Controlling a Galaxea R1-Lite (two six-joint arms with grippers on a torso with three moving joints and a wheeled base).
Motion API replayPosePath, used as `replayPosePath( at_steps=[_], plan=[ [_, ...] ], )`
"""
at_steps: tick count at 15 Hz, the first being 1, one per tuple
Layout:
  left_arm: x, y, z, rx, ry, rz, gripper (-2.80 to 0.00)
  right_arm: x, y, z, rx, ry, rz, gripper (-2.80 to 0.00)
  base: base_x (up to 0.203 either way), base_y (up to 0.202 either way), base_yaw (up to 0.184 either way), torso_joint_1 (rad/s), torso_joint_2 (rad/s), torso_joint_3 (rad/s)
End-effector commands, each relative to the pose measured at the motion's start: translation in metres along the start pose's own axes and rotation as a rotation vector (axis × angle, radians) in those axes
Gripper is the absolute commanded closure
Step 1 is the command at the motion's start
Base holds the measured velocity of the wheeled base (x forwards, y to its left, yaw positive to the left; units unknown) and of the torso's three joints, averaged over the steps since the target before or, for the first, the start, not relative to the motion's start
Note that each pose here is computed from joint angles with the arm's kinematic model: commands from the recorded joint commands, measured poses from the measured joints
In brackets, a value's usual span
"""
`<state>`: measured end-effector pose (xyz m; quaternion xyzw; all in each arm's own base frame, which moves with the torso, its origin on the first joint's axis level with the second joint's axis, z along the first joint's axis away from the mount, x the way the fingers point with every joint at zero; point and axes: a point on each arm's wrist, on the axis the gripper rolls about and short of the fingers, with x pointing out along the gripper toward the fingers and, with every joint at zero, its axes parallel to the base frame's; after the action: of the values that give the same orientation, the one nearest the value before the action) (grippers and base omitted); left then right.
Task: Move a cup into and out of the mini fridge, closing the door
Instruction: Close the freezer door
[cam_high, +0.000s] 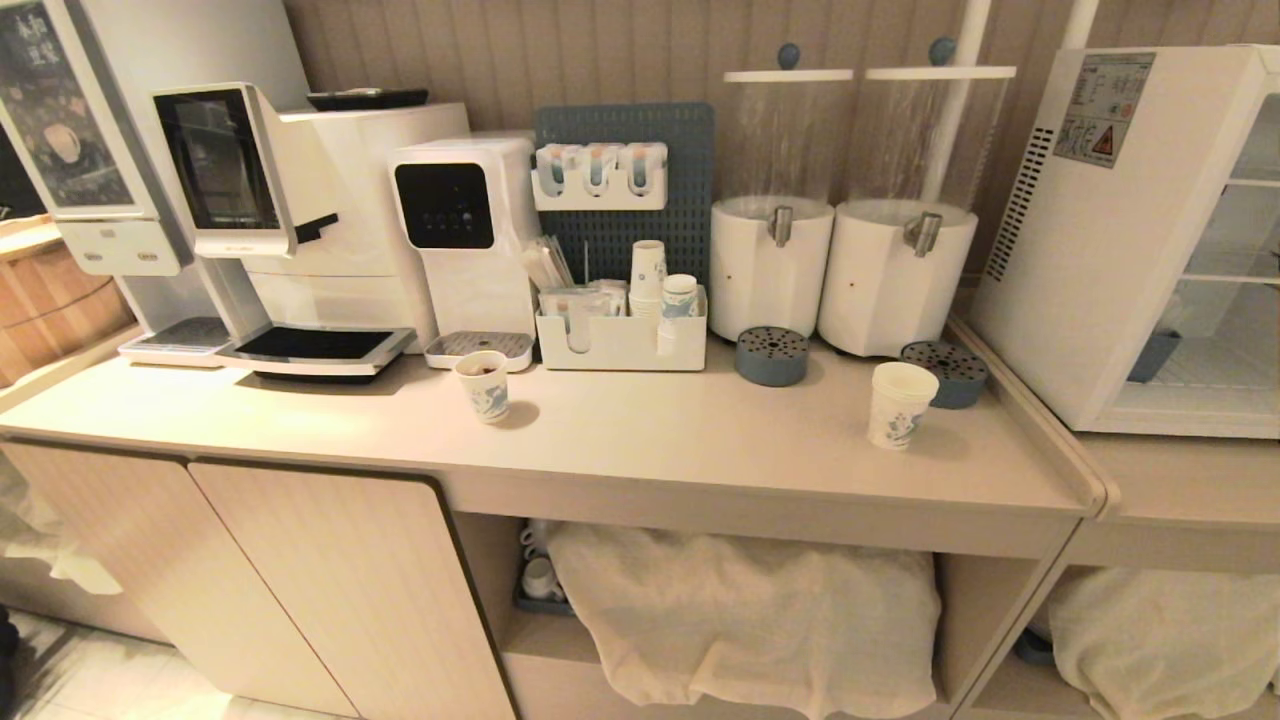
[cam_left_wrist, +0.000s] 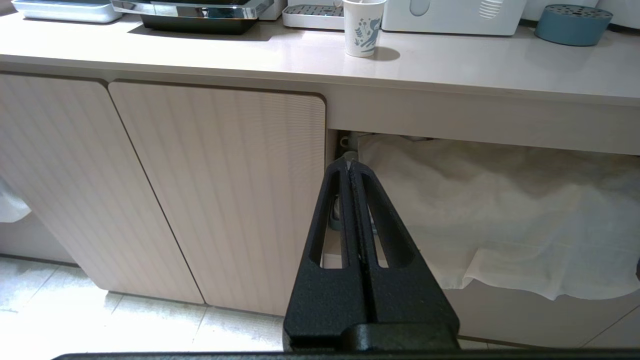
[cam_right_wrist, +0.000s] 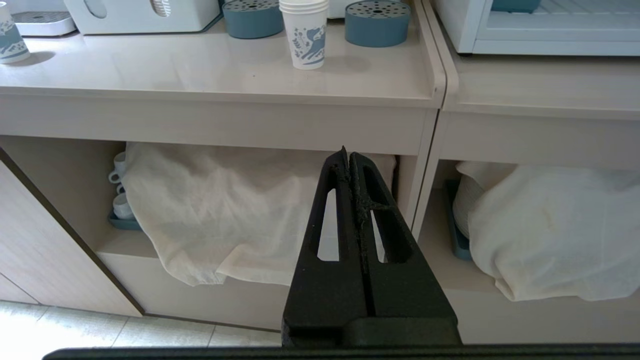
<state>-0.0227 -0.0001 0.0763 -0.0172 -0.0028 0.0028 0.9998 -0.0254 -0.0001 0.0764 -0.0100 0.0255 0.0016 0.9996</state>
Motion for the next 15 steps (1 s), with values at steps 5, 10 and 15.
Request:
replayPosePath(
  at_steps=[5,10,15],
  plan=[
    [0.0001,0.0,-0.0004,-0.001,0.001,0.0,0.0,0.0,0.0,-0.0004,0.0,0.003,0.0,0.0,0.0,-0.016,0.003,0.0,0.0,0.0],
    [0.0002,0.0,-0.0004,-0.001,0.002,0.0,0.0,-0.0001,0.0,-0.0001,-0.002,0.003,0.0,0.0,0.0,-0.187,-0.009,0.003,0.0,0.004],
    [0.0002,0.0,-0.0004,-0.001,0.002,0.0,0.0,0.0,0.0,-0.0001,-0.002,0.004,0.0,0.0,0.0,-0.204,-0.011,0.004,0.0,0.002]
  ],
)
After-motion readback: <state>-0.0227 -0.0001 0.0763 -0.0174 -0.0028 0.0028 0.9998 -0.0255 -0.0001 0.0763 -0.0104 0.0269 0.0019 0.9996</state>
